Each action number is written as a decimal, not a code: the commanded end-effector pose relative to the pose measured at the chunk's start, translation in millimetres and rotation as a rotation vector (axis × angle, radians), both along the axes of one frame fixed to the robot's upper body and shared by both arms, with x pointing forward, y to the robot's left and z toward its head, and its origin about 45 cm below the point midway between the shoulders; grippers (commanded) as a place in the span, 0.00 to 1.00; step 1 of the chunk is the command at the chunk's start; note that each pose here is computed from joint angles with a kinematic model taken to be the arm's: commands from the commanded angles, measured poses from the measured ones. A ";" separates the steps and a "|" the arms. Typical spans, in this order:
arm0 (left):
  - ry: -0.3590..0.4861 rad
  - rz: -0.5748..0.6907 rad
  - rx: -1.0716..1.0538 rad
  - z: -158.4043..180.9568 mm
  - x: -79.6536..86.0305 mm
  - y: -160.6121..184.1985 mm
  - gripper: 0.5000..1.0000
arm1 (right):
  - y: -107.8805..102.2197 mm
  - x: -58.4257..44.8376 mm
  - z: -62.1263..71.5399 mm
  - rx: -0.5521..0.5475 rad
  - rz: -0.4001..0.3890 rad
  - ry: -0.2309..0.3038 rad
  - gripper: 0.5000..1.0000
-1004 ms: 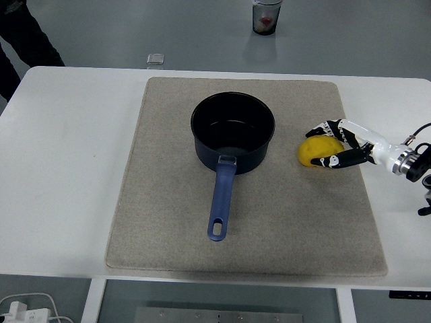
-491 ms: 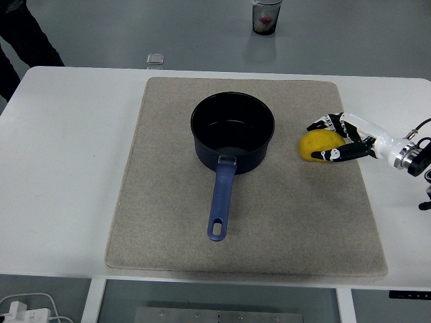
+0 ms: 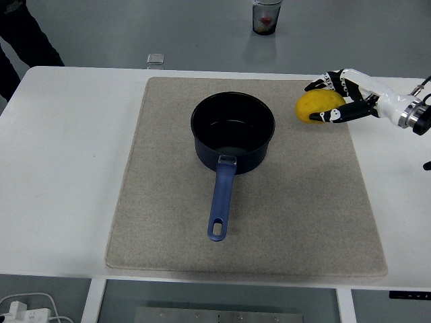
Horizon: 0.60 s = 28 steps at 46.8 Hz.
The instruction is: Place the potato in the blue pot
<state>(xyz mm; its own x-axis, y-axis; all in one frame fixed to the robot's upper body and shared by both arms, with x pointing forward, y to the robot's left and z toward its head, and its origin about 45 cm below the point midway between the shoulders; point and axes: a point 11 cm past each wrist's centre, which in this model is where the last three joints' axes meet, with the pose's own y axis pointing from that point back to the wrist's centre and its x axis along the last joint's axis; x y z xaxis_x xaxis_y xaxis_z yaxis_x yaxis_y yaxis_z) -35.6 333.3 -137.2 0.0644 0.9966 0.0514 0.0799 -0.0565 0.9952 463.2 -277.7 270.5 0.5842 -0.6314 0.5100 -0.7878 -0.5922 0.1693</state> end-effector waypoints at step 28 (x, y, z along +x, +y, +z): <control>0.000 0.000 0.000 0.0 0.0 0.0 0.99 | 65.0 18.3 30.9 -0.029 0.116 -0.024 0.00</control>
